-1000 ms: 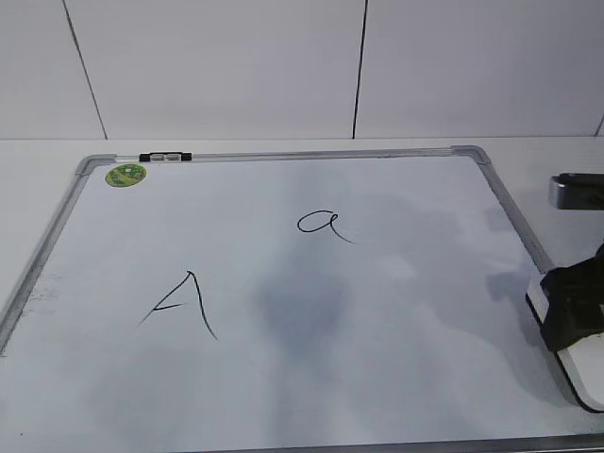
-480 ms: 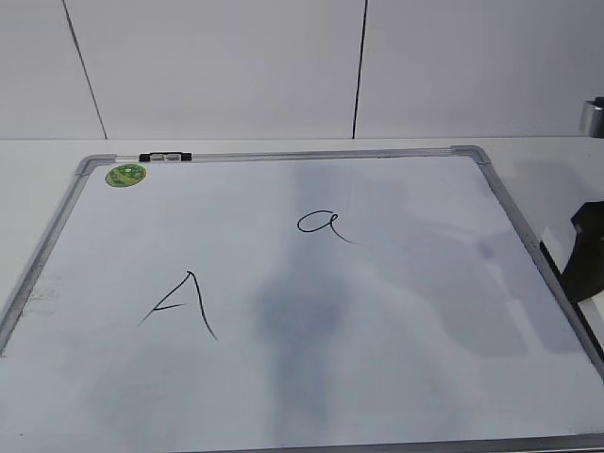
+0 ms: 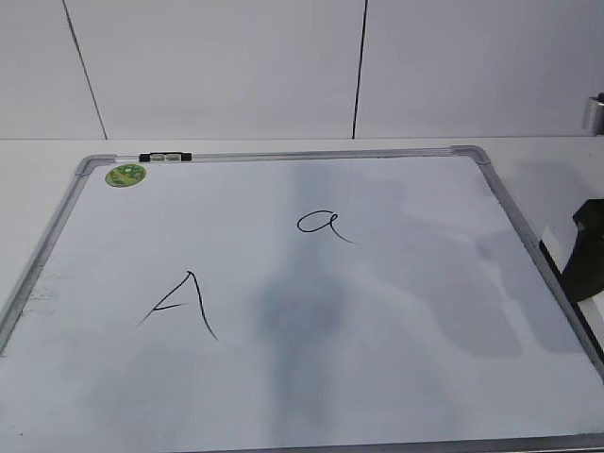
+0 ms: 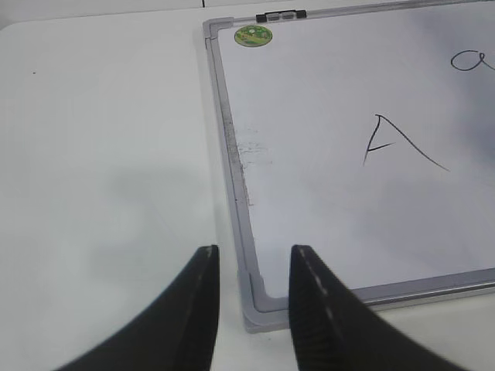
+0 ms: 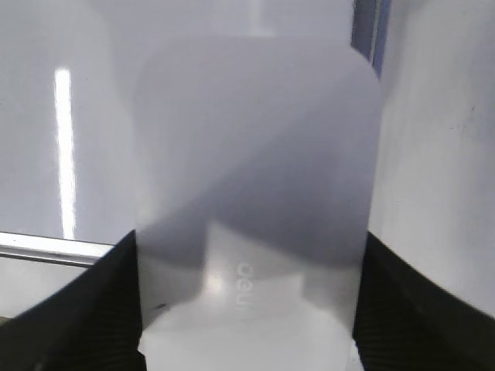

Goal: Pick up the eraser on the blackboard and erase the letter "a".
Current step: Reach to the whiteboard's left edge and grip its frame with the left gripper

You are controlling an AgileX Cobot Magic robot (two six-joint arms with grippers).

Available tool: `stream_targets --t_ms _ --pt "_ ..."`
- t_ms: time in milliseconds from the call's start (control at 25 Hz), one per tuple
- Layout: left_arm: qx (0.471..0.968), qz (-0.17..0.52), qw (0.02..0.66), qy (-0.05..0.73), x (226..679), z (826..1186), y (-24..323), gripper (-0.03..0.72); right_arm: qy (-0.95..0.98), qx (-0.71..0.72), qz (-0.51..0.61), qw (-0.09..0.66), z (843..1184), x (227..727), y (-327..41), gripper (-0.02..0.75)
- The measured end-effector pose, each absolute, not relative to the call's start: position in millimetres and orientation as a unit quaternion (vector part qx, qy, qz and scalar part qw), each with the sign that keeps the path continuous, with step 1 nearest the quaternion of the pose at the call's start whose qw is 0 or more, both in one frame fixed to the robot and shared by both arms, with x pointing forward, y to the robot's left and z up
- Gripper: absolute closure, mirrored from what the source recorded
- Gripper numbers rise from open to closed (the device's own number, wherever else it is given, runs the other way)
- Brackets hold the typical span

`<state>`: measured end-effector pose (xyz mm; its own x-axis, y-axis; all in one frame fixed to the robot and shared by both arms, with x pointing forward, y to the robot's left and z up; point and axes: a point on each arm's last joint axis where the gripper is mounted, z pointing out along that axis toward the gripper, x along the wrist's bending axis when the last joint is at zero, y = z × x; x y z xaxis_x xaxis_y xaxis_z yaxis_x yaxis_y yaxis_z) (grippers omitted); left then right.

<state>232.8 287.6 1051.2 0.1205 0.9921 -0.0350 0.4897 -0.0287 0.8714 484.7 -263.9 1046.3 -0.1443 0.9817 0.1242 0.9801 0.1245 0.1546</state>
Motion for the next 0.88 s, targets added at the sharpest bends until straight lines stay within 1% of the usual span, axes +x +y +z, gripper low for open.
stream_targets --t_ms 400,480,680,760,880 --pt "0.64 0.315 0.397 0.578 232.7 1051.5 285.7 0.446 0.749 0.655 0.101 0.002 1046.4 484.7 -263.6 0.193" --pt "0.64 0.313 0.399 0.577 232.7 1051.6 285.2 0.431 0.75 0.654 0.101 0.003 1046.4 484.7 -263.6 0.193" --pt "0.635 0.322 0.41 0.57 229.5 1066.0 284.7 0.351 0.749 0.655 0.103 0.0 1046.5 484.6 -262.9 0.193" --pt "0.637 0.314 0.41 0.572 233.0 1074.1 284.0 0.335 0.749 0.655 0.103 -0.001 1046.5 484.5 -262.9 0.193" --pt "0.645 0.285 0.402 0.584 247.5 1084.8 282.5 0.326 0.748 0.655 0.104 -0.002 1046.5 484.5 -262.7 0.193"
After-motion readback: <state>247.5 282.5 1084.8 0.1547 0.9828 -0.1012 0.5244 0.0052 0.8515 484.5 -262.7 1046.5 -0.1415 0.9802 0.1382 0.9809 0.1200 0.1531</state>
